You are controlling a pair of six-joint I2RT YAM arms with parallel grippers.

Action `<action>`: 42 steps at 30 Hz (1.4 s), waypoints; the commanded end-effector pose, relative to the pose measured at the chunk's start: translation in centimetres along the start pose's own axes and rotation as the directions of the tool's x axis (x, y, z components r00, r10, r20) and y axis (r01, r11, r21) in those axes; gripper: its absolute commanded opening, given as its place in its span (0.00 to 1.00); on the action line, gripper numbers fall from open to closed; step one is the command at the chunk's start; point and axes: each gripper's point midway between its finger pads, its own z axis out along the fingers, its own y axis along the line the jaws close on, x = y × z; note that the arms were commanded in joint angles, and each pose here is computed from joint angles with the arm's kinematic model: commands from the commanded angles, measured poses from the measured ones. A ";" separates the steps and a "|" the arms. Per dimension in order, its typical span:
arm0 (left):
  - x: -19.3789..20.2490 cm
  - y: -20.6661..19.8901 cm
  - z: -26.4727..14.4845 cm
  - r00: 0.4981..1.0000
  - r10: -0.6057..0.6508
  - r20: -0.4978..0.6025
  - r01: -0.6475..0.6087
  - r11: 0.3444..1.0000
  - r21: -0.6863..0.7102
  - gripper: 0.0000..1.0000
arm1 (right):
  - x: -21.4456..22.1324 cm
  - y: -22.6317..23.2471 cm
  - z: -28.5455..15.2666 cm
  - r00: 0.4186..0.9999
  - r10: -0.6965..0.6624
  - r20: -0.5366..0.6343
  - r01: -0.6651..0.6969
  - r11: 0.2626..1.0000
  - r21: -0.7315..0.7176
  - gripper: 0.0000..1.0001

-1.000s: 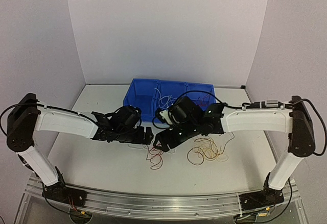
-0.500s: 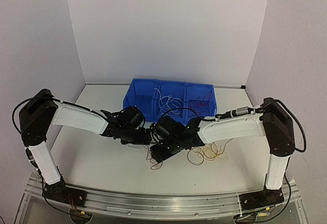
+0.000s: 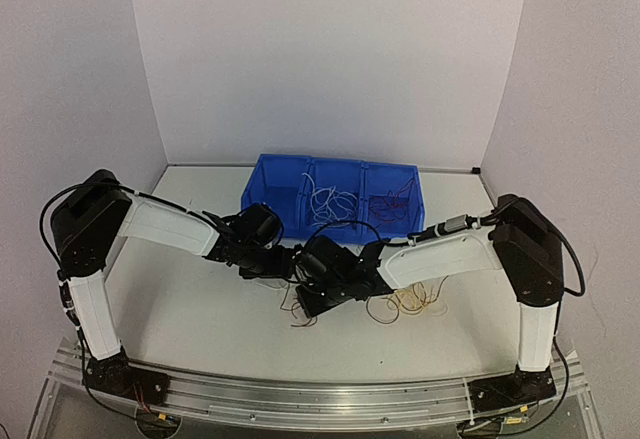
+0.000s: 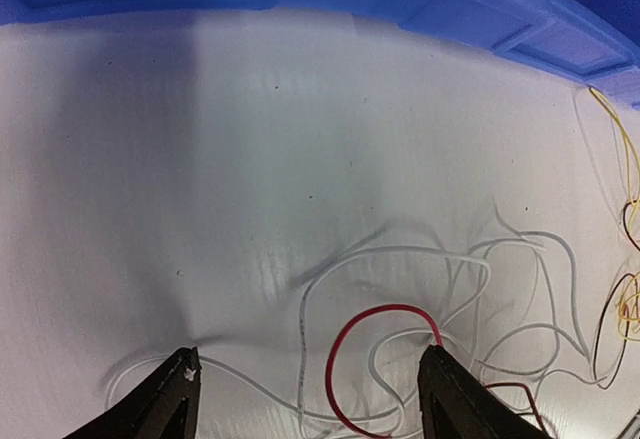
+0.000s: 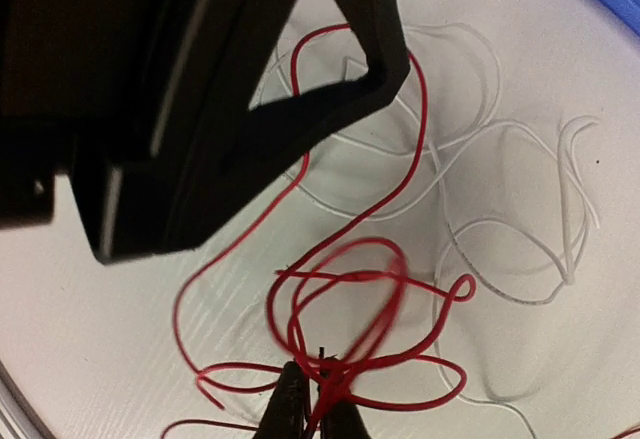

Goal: Untangle the cables

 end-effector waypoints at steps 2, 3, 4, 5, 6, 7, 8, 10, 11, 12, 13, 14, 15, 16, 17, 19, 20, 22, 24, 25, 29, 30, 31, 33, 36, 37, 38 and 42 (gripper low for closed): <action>-1.9 -2.2 0.2 0.999 0.038 0.031 -0.040 0.997 0.064 0.70 | 0.3 0.4 -1.3 1.000 0.005 0.010 -0.004 0.999 -0.040 0.00; -2.0 -2.3 0.3 0.999 0.041 0.031 -0.042 0.997 0.063 0.70 | 0.4 0.5 -1.5 1.000 -0.001 0.006 0.001 0.999 -0.051 0.00; -2.0 -2.3 0.3 0.999 0.042 0.031 -0.044 0.997 0.061 0.70 | 0.5 0.6 -1.8 1.000 -0.007 0.001 0.007 0.998 -0.061 0.00; -2.1 -2.4 0.4 0.999 0.044 0.030 -0.045 0.997 0.059 0.70 | 0.7 0.7 -2.0 1.000 -0.012 -0.003 0.012 0.997 -0.071 0.00; -2.3 -2.5 0.4 0.999 0.044 0.031 -0.046 0.997 0.059 0.70 | 1.0 0.7 -2.4 1.000 -0.016 -0.009 0.016 0.996 -0.082 0.00; -2.3 -2.5 0.4 0.998 0.046 0.032 -0.048 0.997 0.058 0.70 | 1.4 0.7 -2.6 1.000 -0.022 -0.017 0.020 0.995 -0.094 0.00; -2.4 -2.6 0.3 0.998 0.048 0.033 -0.050 0.997 0.059 0.70 | 1.7 0.8 -3.1 0.999 -0.029 -0.020 0.027 0.994 -0.105 0.00; -2.4 -2.5 0.2 0.998 0.051 0.035 -0.053 0.997 0.056 0.69 | 2.2 0.7 -3.9 0.999 -0.042 -0.023 0.039 0.992 -0.122 0.00; -2.4 -2.4 0.2 0.998 0.051 0.036 -0.053 0.997 0.051 0.69 | 2.4 0.6 -4.2 0.999 -0.044 -0.023 0.041 0.992 -0.123 0.00; -2.4 -2.2 0.1 0.998 0.049 0.037 -0.051 0.998 0.044 0.69 | 2.6 0.4 -4.6 0.999 -0.048 -0.021 0.045 0.992 -0.122 0.00; -2.3 -2.1 0.0 0.998 0.047 0.038 -0.049 0.998 0.039 0.70 | 2.6 0.2 -5.0 0.999 -0.049 -0.013 0.048 0.992 -0.120 0.00; -2.3 -2.0 -0.2 0.998 0.047 0.041 -0.049 0.998 0.039 0.70 | 2.6 -0.1 -5.3 0.999 -0.048 -0.005 0.047 0.993 -0.112 0.00; -2.3 -2.0 -0.4 0.998 0.047 0.045 -0.049 0.998 0.041 0.70 | 2.6 -0.3 -5.7 0.999 -0.047 0.004 0.047 0.993 -0.107 0.00; -2.3 -2.0 -0.6 0.998 0.046 0.049 -0.048 0.998 0.046 0.70 | 2.5 -0.5 -6.0 0.999 -0.049 0.013 0.050 0.993 -0.104 0.00; -2.3 -2.0 -0.7 0.998 0.046 0.050 -0.048 0.998 0.048 0.70 | 2.4 -0.6 -6.3 0.999 -0.048 0.021 0.050 0.994 -0.102 0.00; -2.3 -1.8 -0.9 0.997 0.045 0.055 -0.047 0.998 0.040 0.70 | 2.0 -0.7 -7.0 0.998 -0.045 0.040 0.049 0.994 -0.096 0.00; -2.3 -1.6 -0.9 0.997 0.042 0.057 -0.044 0.999 0.033 0.70 | 1.9 -1.0 -7.3 0.998 -0.040 0.051 0.044 0.995 -0.084 0.00; -2.2 -1.3 -0.8 0.998 0.039 0.051 -0.040 0.999 0.018 0.70 | 1.8 -1.9 -8.2 0.996 -0.057 0.071 0.061 0.997 -0.047 0.00; -2.0 -1.1 -0.7 0.998 0.038 0.046 -0.039 0.999 0.011 0.70 | 1.6 -3.0 -9.4 0.992 -0.082 0.099 0.082 0.997 0.001 0.00; -2.0 -1.1 -0.6 0.998 0.040 0.043 -0.040 0.999 0.009 0.70 | 1.5 -3.3 -10.1 0.989 -0.088 0.115 0.088 0.996 0.010 0.00; -1.7 -1.3 -0.1 0.998 0.062 0.023 -0.062 0.998 0.016 0.70 | 1.9 -4.7 -12.3 0.986 -0.106 0.128 0.100 0.994 0.052 0.00; -1.7 -1.5 0.0 0.997 0.072 0.018 -0.072 0.997 0.018 0.70 | 2.0 -5.0 -12.6 0.986 -0.103 0.130 0.097 0.994 0.057 0.00; -1.6 -1.5 0.1 0.997 0.080 0.011 -0.080 0.997 0.018 0.69 | 2.2 -5.1 -12.7 0.987 -0.099 0.128 0.092 0.994 0.058 0.00; -1.5 -1.5 0.3 0.996 0.086 0.001 -0.086 0.996 0.011 0.69 | 2.4 -5.4 -13.1 0.987 -0.093 0.134 0.085 0.994 0.065 0.00; -1.5 -1.4 0.1 0.996 0.090 -0.002 -0.090 0.996 0.005 0.68 | 2.3 -6.9 -13.7 0.982 -0.099 0.159 0.078 0.988 0.135 0.00; -1.6 -1.5 0.0 0.996 0.088 0.000 -0.088 0.996 0.008 0.69 | 2.1 -7.6 -14.1 0.979 -0.104 0.173 0.074 0.982 0.173 0.00; -1.6 -1.6 -0.3 0.996 0.086 0.001 -0.086 0.996 0.015 0.69 | 2.0 -8.1 -14.4 0.977 -0.111 0.183 0.074 0.977 0.200 0.00; -2.3 -2.6 -2.0 0.996 0.082 0.034 -0.084 0.994 0.065 0.71 | 1.9 -8.9 -15.1 0.972 -0.127 0.195 0.079 0.968 0.236 0.00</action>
